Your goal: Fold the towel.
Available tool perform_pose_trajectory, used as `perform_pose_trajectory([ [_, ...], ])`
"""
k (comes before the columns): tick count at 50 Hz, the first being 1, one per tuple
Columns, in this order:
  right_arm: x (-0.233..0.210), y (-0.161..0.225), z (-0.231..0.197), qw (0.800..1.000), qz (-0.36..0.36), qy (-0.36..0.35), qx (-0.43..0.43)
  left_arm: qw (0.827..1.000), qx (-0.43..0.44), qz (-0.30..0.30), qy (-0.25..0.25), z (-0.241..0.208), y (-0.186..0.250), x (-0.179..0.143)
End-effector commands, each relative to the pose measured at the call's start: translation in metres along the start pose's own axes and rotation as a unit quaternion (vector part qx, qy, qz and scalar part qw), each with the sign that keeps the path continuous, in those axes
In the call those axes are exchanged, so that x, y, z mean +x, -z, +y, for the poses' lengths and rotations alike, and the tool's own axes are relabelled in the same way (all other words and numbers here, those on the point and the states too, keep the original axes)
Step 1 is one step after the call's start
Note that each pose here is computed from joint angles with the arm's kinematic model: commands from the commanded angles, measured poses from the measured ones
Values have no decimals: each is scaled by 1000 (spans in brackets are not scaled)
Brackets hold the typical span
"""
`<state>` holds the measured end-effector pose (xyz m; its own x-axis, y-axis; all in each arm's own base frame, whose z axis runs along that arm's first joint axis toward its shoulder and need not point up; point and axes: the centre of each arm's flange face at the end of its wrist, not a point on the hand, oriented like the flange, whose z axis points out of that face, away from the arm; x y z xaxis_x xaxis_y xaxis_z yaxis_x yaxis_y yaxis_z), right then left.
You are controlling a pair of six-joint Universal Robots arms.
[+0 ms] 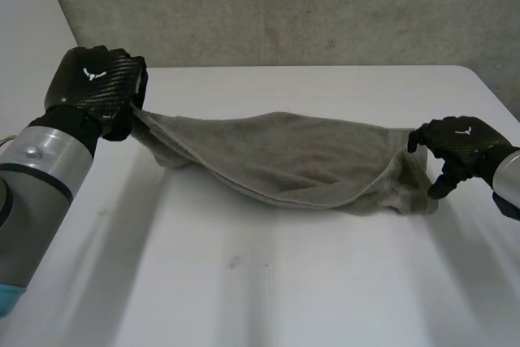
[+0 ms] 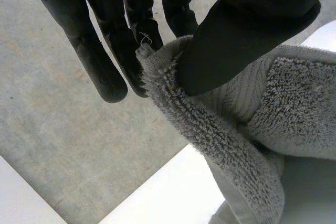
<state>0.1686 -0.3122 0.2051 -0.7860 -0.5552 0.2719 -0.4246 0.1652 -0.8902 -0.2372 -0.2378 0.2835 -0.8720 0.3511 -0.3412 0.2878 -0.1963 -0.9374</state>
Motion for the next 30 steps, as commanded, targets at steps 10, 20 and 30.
perform_pose_trajectory([
  [10, -23, -38, 11, 978, -66, 197, 23, 1000, -18, 5, 1, 12, 8, 4],
  [20, -35, -76, 18, 969, -86, 227, 37, 1000, -23, 7, 2, 15, 7, 5],
  [30, -33, -96, 19, 966, -66, 249, 38, 1000, -24, 1, 1, 16, 4, 1],
])
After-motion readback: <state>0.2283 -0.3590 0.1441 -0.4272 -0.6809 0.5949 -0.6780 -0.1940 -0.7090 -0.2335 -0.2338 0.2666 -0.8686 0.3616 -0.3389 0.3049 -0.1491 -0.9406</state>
